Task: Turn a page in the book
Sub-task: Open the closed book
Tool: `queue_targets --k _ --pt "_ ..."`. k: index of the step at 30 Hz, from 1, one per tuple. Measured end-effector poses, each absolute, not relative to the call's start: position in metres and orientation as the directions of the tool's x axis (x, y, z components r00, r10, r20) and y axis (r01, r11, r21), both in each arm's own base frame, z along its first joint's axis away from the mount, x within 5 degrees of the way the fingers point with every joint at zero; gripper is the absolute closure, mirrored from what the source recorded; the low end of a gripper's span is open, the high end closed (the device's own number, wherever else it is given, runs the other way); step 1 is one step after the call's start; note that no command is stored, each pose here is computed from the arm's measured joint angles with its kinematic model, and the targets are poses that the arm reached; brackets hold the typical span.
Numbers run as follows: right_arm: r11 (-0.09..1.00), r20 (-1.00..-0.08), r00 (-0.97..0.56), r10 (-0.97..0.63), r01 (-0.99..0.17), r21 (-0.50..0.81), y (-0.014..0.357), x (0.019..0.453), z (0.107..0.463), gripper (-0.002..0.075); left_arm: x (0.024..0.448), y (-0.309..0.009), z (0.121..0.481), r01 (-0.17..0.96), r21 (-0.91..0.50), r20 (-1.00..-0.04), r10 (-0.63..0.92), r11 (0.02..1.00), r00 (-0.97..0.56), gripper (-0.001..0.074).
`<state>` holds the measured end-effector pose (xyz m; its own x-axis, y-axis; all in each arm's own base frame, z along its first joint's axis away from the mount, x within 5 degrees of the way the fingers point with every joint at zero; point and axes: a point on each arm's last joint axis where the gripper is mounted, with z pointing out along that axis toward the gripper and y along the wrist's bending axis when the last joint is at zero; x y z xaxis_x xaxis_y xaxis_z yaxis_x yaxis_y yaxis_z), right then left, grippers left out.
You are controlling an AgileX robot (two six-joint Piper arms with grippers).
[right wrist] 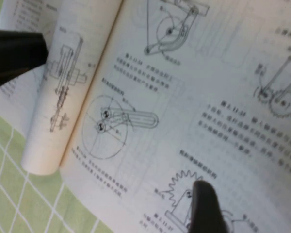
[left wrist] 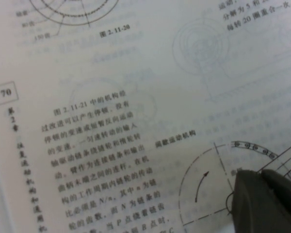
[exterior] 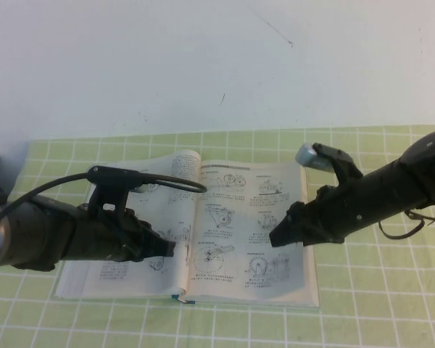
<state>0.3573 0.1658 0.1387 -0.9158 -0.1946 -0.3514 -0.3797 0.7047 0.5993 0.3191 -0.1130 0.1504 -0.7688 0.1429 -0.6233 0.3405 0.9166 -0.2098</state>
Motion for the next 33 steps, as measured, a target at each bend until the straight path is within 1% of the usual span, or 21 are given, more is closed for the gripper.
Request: queue_targets --k 2,5,14,21,25,27,30,33 --pt "0.697 -0.322 -0.925 -0.202 -0.367 0.617 0.167 0.356 0.133 0.0320 0.319 -0.113 0.150 0.340 -0.213 -0.623 0.141 0.916 -0.770 0.0738" --pt "0.692 -0.309 -0.930 -0.197 -0.356 0.628 0.167 0.355 0.130 0.0320 0.319 -0.113 0.150 0.340 -0.213 -0.623 0.141 0.916 -0.770 0.0738" --pt "0.629 -0.366 -0.925 -0.098 -0.343 0.698 0.174 0.362 0.139 0.0320 0.319 -0.114 0.151 0.339 -0.218 -0.622 0.137 0.915 -0.771 0.0738" --pt "0.588 -0.348 -0.936 -0.049 -0.309 0.747 0.179 0.364 0.134 0.0320 0.316 -0.118 0.155 0.372 -0.256 -0.621 0.143 0.892 -0.770 0.0738" --pt "0.548 -0.361 -0.932 -0.025 -0.315 0.775 0.182 0.365 0.137 0.0320 0.309 -0.125 0.174 0.433 -0.309 -0.646 0.147 0.847 -0.749 0.0738" --pt "0.530 -0.369 -0.929 -0.014 -0.320 0.786 0.183 0.366 0.139 0.0320 0.302 -0.132 0.189 0.480 -0.315 -0.675 0.163 0.819 -0.720 0.0738" --pt "0.508 -0.370 -0.929 0.006 -0.316 0.802 0.184 0.366 0.142 0.0320 0.287 -0.149 0.213 0.570 -0.285 -0.730 0.210 0.771 -0.650 0.0738" --pt "0.495 -0.371 -0.929 0.015 -0.315 0.810 0.185 0.367 0.143 0.0320 0.263 -0.176 0.232 0.688 -0.225 -0.774 0.302 0.690 -0.556 0.0738"
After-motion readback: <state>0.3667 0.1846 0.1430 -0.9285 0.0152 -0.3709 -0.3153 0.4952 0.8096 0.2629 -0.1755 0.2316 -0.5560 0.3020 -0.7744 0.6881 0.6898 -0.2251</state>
